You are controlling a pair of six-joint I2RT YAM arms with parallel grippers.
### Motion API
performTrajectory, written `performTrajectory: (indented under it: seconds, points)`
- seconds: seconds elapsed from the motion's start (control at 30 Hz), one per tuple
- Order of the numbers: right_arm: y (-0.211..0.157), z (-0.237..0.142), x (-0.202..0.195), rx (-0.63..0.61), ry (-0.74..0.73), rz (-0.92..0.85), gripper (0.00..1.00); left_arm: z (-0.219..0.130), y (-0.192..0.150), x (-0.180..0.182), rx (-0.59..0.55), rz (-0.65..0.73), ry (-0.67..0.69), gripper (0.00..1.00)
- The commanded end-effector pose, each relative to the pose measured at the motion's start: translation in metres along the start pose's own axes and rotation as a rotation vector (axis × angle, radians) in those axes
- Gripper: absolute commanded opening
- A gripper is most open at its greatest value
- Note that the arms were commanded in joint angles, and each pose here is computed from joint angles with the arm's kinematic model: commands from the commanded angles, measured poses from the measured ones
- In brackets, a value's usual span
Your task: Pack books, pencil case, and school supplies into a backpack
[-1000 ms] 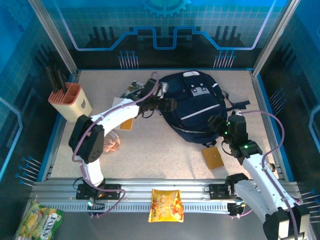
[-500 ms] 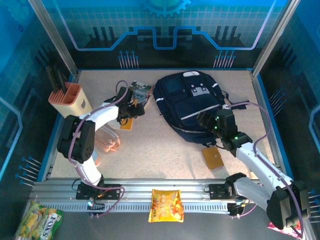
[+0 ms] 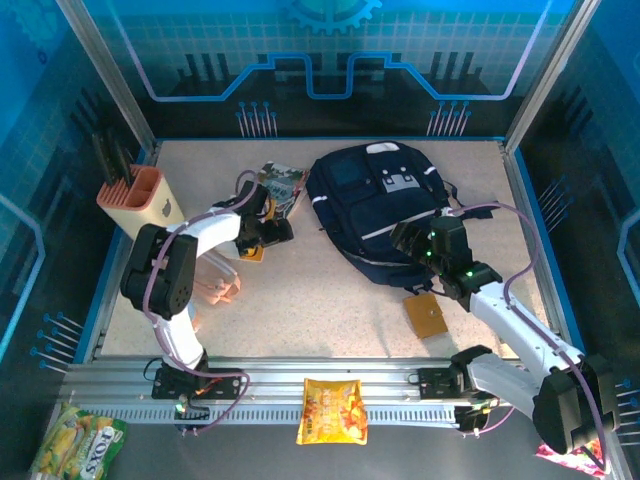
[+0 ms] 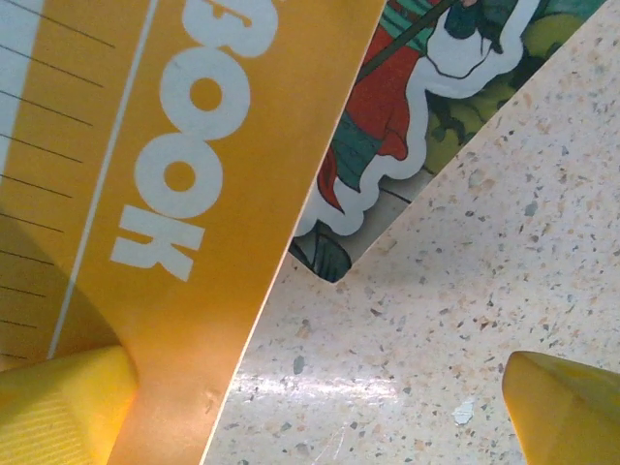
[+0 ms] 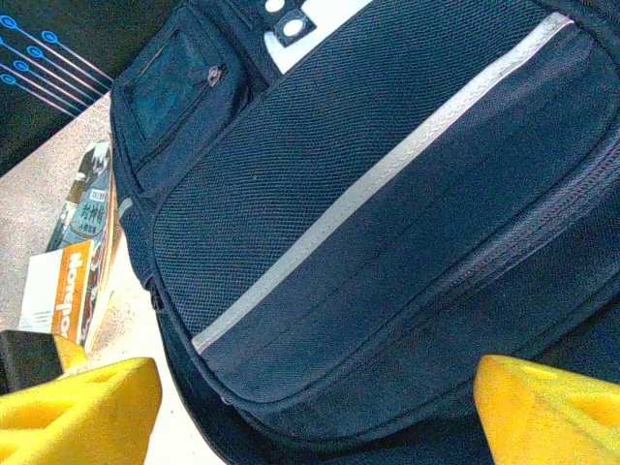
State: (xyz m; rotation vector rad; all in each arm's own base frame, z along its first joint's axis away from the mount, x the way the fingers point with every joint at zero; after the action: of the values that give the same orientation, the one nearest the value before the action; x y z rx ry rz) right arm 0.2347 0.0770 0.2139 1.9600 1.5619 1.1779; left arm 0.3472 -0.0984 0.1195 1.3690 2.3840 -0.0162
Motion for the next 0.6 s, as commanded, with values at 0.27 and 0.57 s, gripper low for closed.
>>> performTrajectory:
  seconds: [0.27,0.57]
  points:
    - [0.016,-0.002,0.018,-0.045,0.003,-0.093,0.85,0.009,-0.079,-0.012,0.277,-0.059,-0.007,0.99]
    - [0.016,0.009,0.032,0.0,0.032,-0.136,0.85,-0.002,-0.136,-0.036,0.41,-0.163,-0.109,0.98]
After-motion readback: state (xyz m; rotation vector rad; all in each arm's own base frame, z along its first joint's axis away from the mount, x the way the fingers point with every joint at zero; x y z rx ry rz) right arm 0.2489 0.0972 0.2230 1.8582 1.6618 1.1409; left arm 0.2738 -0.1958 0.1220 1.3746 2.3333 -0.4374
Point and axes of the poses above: each hand's point on the last joint's axis, 136 mm out from that joint toward the fingers, its own z axis out along the fingers, its own x axis along the line the jaws close on, y = z × x, the point moved 10 cm from there along -z, back along the fingers, and after that the axes turned 12 degrees about -z, right-handed, at the moved point
